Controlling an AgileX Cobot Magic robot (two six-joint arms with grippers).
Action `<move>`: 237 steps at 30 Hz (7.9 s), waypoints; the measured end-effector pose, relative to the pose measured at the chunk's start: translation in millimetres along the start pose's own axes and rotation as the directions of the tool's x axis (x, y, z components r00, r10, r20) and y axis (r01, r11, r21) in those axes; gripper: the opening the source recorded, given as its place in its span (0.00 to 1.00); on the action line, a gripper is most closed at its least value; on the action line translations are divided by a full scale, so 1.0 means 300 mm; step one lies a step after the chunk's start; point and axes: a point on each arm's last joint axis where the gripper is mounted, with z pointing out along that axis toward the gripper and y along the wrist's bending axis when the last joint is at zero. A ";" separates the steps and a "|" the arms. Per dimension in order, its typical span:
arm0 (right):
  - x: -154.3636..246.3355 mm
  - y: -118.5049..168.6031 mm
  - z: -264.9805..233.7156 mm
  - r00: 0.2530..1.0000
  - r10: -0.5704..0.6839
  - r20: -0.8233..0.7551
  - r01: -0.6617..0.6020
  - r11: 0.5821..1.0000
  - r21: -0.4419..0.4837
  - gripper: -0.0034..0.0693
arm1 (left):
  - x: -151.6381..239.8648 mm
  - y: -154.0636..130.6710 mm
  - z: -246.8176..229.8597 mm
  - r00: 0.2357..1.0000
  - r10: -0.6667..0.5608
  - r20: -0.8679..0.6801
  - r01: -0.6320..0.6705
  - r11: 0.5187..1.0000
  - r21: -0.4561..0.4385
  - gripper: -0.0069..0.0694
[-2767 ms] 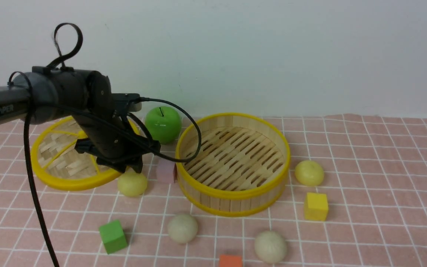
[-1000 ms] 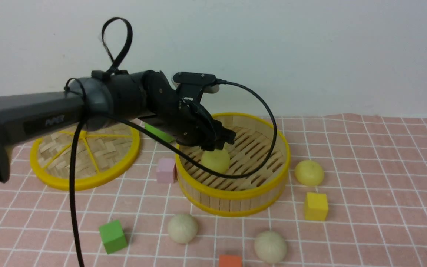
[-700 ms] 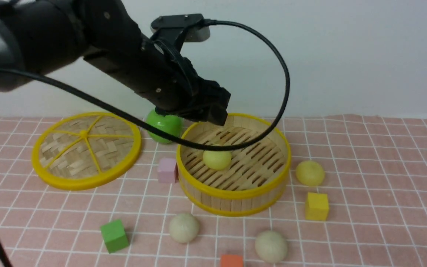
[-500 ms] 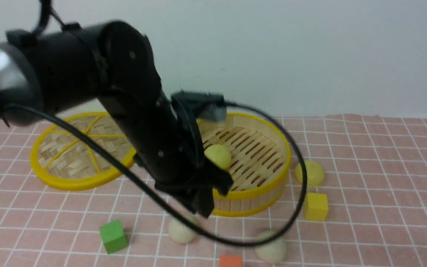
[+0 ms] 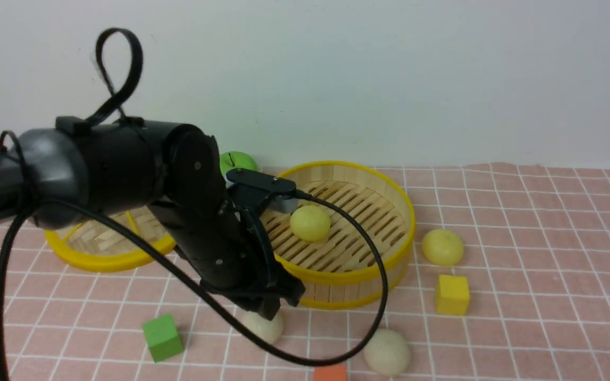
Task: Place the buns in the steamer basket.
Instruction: Use the left arm to grab a steamed stuffed bun, then use the left arm to put the steamed stuffed bun into the steamer, then use the right arm to grab a steamed stuffed bun, then use the right arm to put the steamed stuffed bun into the steamer, then use the right arm to grab a steamed stuffed bun
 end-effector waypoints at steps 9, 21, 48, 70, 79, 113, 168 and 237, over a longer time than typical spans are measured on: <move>0.000 0.000 0.000 1.000 0.000 0.000 0.000 1.000 0.000 0.38 | -0.009 0.027 0.098 1.000 -0.007 0.001 0.007 1.000 -0.023 0.49; 0.000 0.000 0.000 1.000 0.000 0.000 0.000 1.000 0.000 0.38 | -0.002 0.039 0.147 1.000 0.001 -0.030 -0.003 0.999 -0.037 0.16; 0.000 0.000 0.000 1.000 0.000 0.000 0.000 1.000 0.000 0.38 | -0.297 -0.087 0.052 0.966 0.135 0.222 -0.151 0.987 0.059 0.09; 0.000 0.000 0.000 1.000 0.000 0.000 0.000 1.000 0.000 0.38 | -0.342 -0.113 -0.040 0.973 0.122 0.198 -0.142 0.985 0.094 0.69; 0.000 0.000 0.000 1.000 0.000 0.000 0.000 1.000 0.000 0.38 | -0.255 -0.157 -0.281 0.987 0.121 0.104 -0.136 0.978 0.159 0.30; 0.000 0.000 0.000 1.000 0.000 0.000 0.000 1.000 0.000 0.38 | 0.950 -0.016 -0.490 0.287 -0.061 0.956 -0.078 0.993 0.087 0.07; -0.337 0.617 0.681 0.512 -0.441 -0.737 0.037 0.869 -0.494 0.29 | 0.963 -0.019 -0.451 0.406 -0.061 0.912 -0.078 0.992 0.101 0.07; -0.407 0.615 1.155 0.673 -0.392 -0.627 0.165 0.906 -0.389 0.27 | 0.964 -0.019 -0.449 0.409 -0.060 0.910 -0.078 0.992 0.101 0.13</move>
